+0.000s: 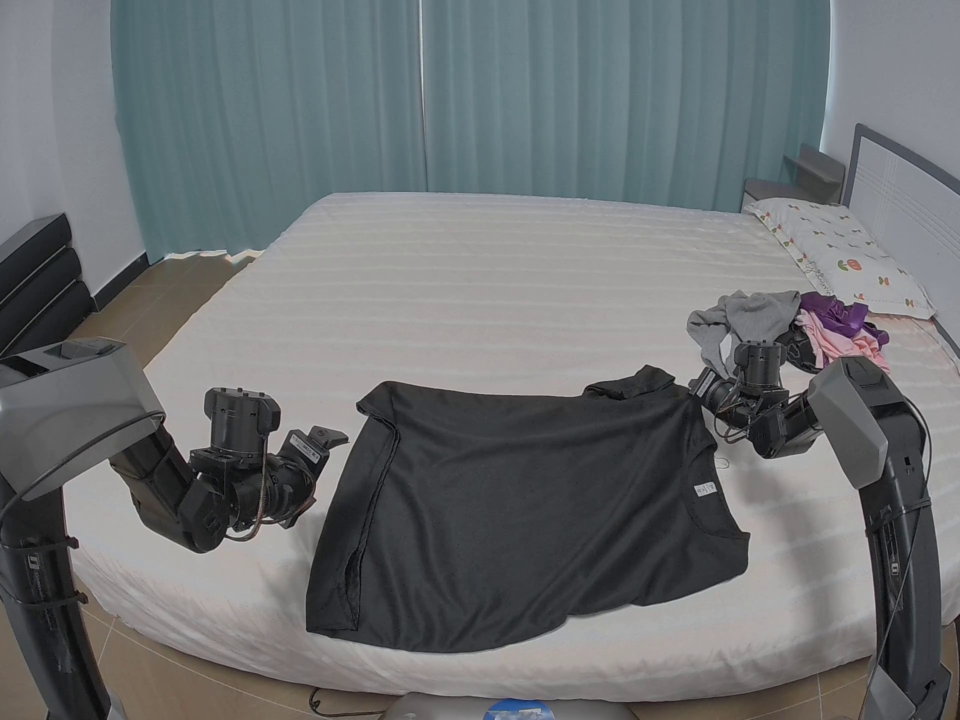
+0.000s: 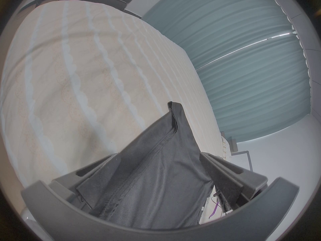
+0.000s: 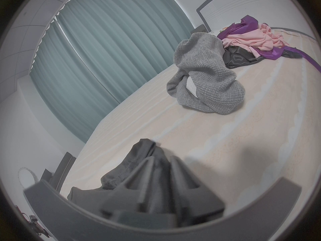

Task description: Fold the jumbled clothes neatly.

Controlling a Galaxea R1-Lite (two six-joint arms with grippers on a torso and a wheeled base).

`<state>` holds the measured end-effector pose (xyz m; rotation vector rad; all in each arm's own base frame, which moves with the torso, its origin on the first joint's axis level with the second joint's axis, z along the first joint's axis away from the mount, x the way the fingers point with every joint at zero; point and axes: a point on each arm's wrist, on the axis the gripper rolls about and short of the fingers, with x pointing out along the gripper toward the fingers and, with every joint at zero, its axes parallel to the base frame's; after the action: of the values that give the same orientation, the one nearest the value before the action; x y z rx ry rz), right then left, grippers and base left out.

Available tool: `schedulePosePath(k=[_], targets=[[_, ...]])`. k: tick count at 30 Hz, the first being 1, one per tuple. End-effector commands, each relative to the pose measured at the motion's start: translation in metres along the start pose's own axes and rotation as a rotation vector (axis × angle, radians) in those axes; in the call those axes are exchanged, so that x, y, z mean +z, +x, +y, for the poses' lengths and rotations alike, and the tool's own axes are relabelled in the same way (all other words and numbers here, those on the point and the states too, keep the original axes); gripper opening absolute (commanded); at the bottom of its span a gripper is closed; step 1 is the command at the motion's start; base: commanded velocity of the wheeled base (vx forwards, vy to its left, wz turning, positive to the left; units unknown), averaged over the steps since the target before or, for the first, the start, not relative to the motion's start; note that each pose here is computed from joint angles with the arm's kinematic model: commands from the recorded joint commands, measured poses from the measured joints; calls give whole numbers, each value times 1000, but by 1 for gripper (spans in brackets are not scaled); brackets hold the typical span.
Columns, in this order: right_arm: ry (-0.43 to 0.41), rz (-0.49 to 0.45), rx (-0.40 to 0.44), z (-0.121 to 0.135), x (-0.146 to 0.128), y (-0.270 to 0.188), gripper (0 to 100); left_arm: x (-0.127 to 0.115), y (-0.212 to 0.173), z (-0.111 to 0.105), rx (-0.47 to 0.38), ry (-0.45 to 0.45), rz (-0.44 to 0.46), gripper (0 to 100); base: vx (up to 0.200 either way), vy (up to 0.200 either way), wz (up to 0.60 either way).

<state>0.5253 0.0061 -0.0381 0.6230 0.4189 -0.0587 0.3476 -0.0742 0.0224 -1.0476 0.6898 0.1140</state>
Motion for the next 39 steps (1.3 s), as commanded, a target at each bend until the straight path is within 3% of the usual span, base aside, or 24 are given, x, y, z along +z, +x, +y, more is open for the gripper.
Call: schedulePosePath(k=[1,9,13,18,23,31,36,39], targets=[[0,4,-1,0,-2,-1,100,-2,1,-1,-1,5,5,100,0,0,0],[128,-20,13,19,27,-58,100,-39,-6,-5,6,63,94,100,0,0,0],[185,1,2,22,25,-89,100,-73,-14,-5,17,120,176,100,0,0,0],[183,23,13,27,11,-131,100,-102,-21,2,55,186,224,100,0,0,0],[172,55,26,31,-7,-164,100,-107,-21,4,70,208,214,100,0,0,0],[163,45,64,15,-39,-191,100,-105,-13,13,112,273,197,100,0,0,0],[166,24,78,10,-39,-193,100,-99,-6,19,143,282,163,100,0,0,0],[170,24,68,7,-39,-192,100,-93,-4,30,189,340,143,100,0,0,0]])
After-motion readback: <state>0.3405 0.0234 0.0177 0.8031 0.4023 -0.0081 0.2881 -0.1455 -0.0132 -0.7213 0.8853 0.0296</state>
